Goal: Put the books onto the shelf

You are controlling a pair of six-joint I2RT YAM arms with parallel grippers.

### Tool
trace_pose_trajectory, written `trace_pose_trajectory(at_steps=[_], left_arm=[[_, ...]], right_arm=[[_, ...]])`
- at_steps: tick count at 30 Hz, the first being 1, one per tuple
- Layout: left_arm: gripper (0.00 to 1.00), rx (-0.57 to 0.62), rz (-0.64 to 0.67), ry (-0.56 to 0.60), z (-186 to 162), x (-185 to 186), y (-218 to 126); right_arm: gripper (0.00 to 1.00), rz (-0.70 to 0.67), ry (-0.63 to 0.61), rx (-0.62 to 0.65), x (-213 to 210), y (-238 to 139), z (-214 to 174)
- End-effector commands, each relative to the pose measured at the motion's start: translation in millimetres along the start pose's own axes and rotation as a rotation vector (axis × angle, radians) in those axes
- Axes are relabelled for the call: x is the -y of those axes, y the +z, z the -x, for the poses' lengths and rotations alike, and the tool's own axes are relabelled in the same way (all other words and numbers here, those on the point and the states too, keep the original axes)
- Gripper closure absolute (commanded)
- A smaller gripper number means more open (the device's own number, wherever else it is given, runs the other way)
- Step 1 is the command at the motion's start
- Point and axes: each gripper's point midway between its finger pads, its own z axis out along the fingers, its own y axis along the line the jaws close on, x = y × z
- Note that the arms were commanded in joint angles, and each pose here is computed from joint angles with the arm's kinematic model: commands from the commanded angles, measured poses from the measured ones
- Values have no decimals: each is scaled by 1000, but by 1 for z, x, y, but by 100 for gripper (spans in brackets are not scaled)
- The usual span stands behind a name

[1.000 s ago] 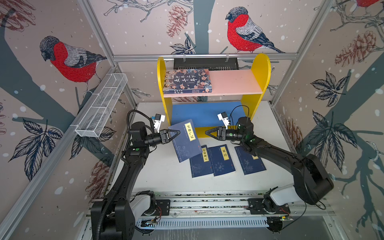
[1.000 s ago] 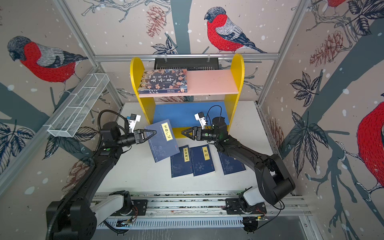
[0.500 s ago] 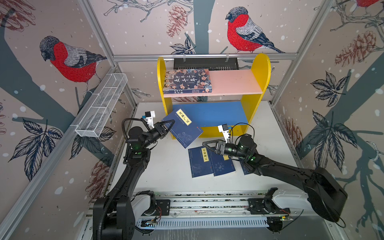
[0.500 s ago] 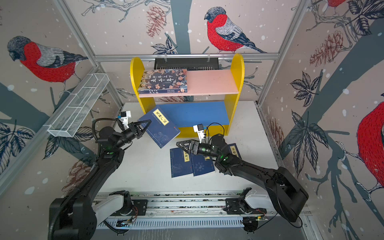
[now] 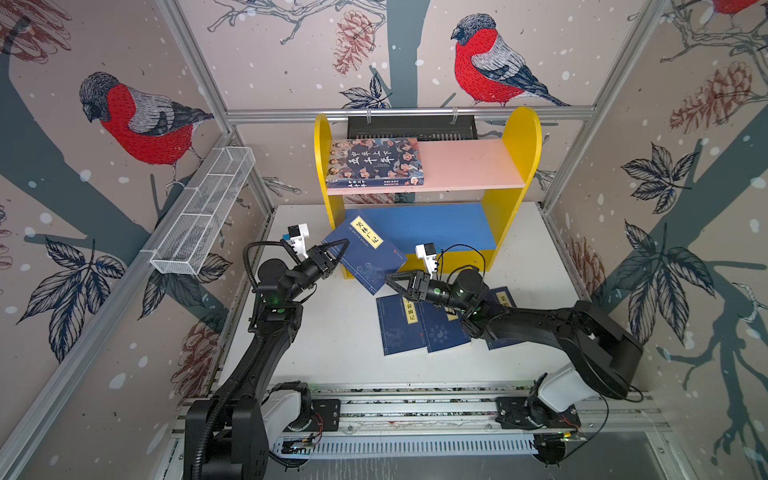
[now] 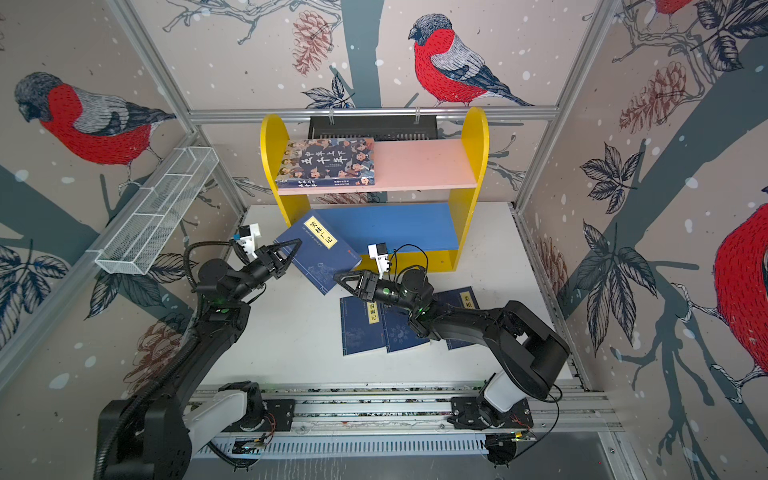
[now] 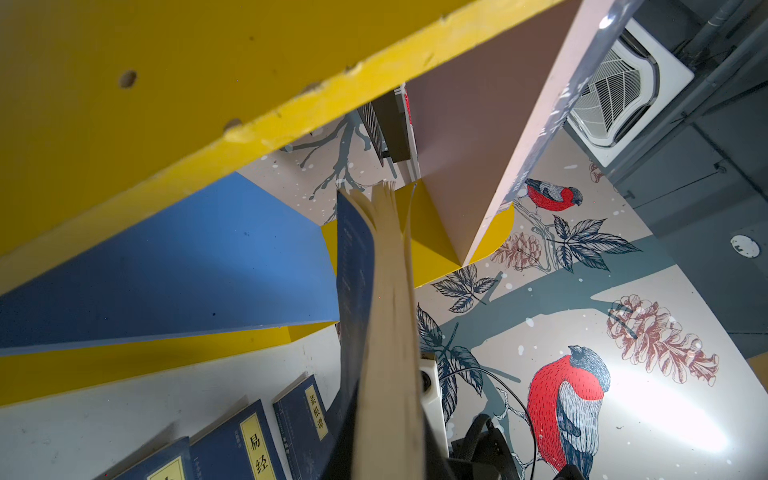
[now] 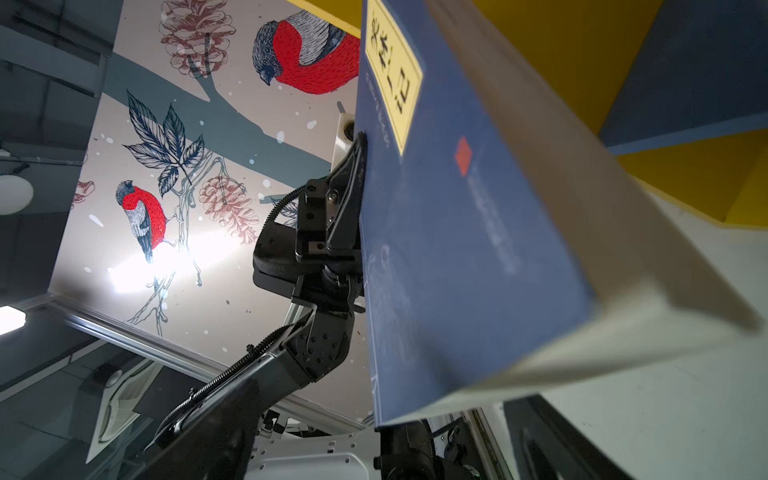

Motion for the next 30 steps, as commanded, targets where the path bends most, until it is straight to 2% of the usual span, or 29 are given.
trace_pose_trajectory(at_steps=[1, 8, 10, 13, 15, 18, 20, 21, 23, 25, 28, 30], left_arm=[[100, 17, -34, 34, 2, 8, -1], [100, 28, -69, 15, 3, 15, -2], [100, 26, -64, 9, 2, 13, -3], [100, 27, -47, -1, -2, 7, -6], [100, 23, -18, -6, -7, -2, -8], [100, 15, 24, -5, -14, -14, -12], [100, 2, 45, -2, -19, -20, -13], [93, -5, 52, 6, -21, -22, -14], [67, -32, 68, 47, -25, -25, -16], [48, -61, 89, 97, -29, -28, -19], [25, -104, 144, 143, -36, -38, -24], [18, -138, 116, 157, -42, -35, -27]], right_arm=[[11, 102, 1, 19, -18, 4, 6], [29, 165, 42, 37, -9, 11, 9], [37, 177, 51, 47, -6, 11, 12], [55, 194, 59, 63, -3, 10, 16], [82, 204, 63, 52, -1, 12, 17], [96, 197, 70, 35, 5, 15, 16], [98, 183, 63, 20, 9, 15, 17], [98, 177, 57, 10, 10, 14, 16], [98, 160, 30, -23, 10, 10, 16], [99, 125, -1, -50, 13, 3, 19], [99, 65, -51, -126, 19, -11, 19], [99, 26, -61, -174, 26, -24, 20]])
